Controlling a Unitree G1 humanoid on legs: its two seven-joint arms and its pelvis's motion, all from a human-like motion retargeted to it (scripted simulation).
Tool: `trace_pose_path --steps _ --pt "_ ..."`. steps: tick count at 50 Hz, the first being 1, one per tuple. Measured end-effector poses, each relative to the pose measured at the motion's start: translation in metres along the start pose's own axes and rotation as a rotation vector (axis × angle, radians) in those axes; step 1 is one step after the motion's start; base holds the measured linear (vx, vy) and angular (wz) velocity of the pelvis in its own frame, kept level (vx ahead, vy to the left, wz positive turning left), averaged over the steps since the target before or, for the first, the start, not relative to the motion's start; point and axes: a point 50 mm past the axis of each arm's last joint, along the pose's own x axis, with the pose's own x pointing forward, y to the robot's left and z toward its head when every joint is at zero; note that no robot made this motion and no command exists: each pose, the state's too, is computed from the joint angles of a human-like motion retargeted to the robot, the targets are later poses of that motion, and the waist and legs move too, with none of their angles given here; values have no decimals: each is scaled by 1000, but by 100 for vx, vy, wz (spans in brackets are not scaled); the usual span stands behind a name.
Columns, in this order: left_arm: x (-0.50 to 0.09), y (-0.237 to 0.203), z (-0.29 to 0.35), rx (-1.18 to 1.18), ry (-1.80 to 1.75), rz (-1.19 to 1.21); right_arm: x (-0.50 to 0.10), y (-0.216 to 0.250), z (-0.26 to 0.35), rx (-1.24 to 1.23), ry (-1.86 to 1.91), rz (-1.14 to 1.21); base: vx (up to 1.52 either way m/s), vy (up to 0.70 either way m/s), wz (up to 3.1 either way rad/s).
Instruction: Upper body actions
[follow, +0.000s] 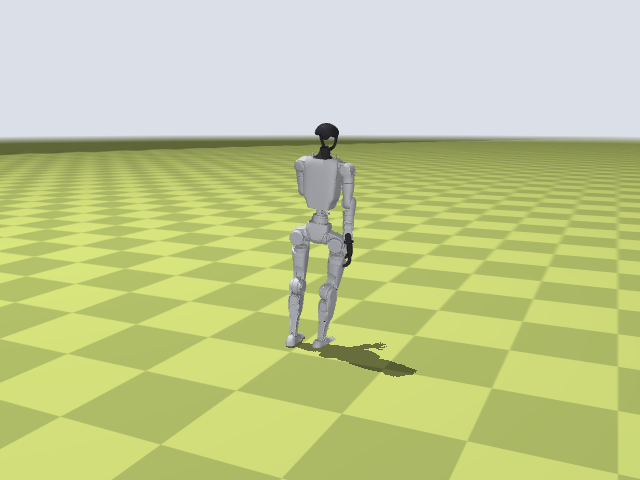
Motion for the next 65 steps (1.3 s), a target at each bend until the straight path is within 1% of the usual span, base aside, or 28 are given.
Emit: trace_pose_path --steps 6,9,11,13,15,16,17,19,21,22,23,25,27,28,32,37,43,47,52,56,59,65 --pt "25 1 15 -50 -126 167 0 -2 6 -13 -12 -2 5 8 -11" --pt "30 3 11 -16 -134 221 -1 -5 12 -15 -31 -13 4 9 -27" --pt "28 3 -1 50 -98 203 -1 -6 17 -17 -45 -17 2 8 -25" --pt "20 1 -22 151 -23 98 -2 -7 22 -21 -60 -18 2 10 -15" --pt "2 -4 -51 291 103 -108 -2 -7 27 -24 -74 -19 -1 14 -8" --pt "-12 -7 -70 381 197 -276 -2 -6 29 -26 -80 -19 -3 17 -7" --pt "-30 -8 -89 467 313 -458 -2 -6 30 -27 -87 -19 -3 12 -8" --pt "-85 -5 -124 620 642 -902 -3 -5 33 -31 -98 -20 -2 6 -8" --pt "-143 17 -143 691 1063 -1345 -3 -4 37 -42 -108 -19 -7 8 -8" --pt "-166 32 -145 679 1279 -1508 -4 -4 40 -51 -115 -19 -8 10 -11" --pt "-183 41 -141 623 1456 -1615 -4 -5 43 -61 -123 -19 -6 10 -17" --pt "-204 43 -129 399 1640 -1677 -5 -6 47 -79 -136 -22 -5 13 -27" --pt "-210 41 -126 274 1692 -1596 -5 -8 49 -87 -148 -34 -9 15 -33" --pt "-210 41 -126 258 1688 -1554 -5 -9 49 -88 -152 -38 -10 9 -27" --pt "-201 42 -131 370 1576 -1469 -5 -9 48 -103 -141 -28 -11 11 -13" --pt "-180 43 -140 489 1431 -1461 -4 -13 47 -140 -133 -39 -15 9 -10" --pt "-163 40 -143 485 1370 -1420 -4 -12 42 -145 -123 -38 -17 7 -28" --pt "-150 34 -142 471 1306 -1406 -3 -8 36 -104 -99 -14 -17 1 -98" --pt "-130 23 -135 446 1093 -1350 -3 -4 30 -31 -78 28 -16 -1 -23" --pt "-113 17 -118 345 862 -1283 -3 -5 31 -68 -75 15 -18 -4 95" --pt "-95 21 -102 310 661 -1119 -4 -9 38 -140 -98 -25 -21 -5 13" --pt "-63 43 -69 335 322 -632 -6 -12 59 -253 -190 -94 -35 -10 -11"
